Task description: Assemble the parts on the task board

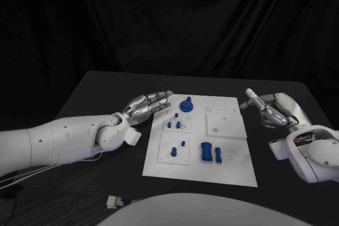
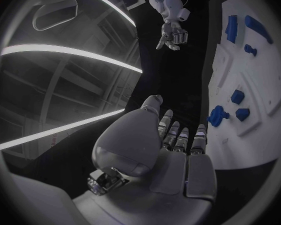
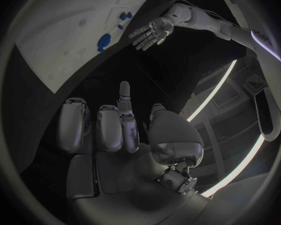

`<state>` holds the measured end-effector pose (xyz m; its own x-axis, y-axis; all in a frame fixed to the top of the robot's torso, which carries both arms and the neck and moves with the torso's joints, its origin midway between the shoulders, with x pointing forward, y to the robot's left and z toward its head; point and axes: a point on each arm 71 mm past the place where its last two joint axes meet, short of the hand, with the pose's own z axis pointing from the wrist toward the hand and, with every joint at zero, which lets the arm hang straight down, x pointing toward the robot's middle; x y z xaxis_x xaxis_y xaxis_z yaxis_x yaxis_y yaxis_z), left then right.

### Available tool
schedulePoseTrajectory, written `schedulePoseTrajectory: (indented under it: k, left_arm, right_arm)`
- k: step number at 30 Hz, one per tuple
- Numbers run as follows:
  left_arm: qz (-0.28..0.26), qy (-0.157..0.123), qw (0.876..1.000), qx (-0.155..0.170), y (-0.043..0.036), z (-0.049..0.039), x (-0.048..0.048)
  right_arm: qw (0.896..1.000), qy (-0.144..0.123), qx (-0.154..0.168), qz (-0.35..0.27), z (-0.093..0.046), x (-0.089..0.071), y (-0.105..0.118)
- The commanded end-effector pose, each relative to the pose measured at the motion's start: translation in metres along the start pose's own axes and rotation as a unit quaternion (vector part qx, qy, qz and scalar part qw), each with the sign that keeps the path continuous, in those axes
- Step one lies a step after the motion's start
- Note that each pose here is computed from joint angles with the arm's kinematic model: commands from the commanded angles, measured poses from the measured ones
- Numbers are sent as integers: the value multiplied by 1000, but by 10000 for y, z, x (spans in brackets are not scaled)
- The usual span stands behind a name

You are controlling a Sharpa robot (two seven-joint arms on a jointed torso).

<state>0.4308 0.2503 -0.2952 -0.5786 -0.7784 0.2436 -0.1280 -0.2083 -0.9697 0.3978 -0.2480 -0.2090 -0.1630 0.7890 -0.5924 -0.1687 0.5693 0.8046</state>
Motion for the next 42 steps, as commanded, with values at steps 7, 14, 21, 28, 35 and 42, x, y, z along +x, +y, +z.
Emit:
schedulePoseTrajectory:
  k: [7,14,21,28,35,42]
  left_arm:
    - [3,-5,998,60,-106,21,81]
    - [2,-4,998,61,-105,28,90]
    - [1,-2,998,59,-98,39,91]
    - [-1,1,998,57,-87,57,93]
    - [-2,3,999,54,-81,62,93]
    - [-3,4,999,52,-75,67,93]
  right_arm:
    - [996,92,-10,-21,-45,237,-58]
    - [978,192,19,-84,-182,522,-176]
    - [965,236,37,-112,-295,703,-260]
    - [960,246,47,-124,-338,769,-302]
    - [960,240,53,-135,-344,793,-320]
    - [964,221,51,-140,-333,781,-314]
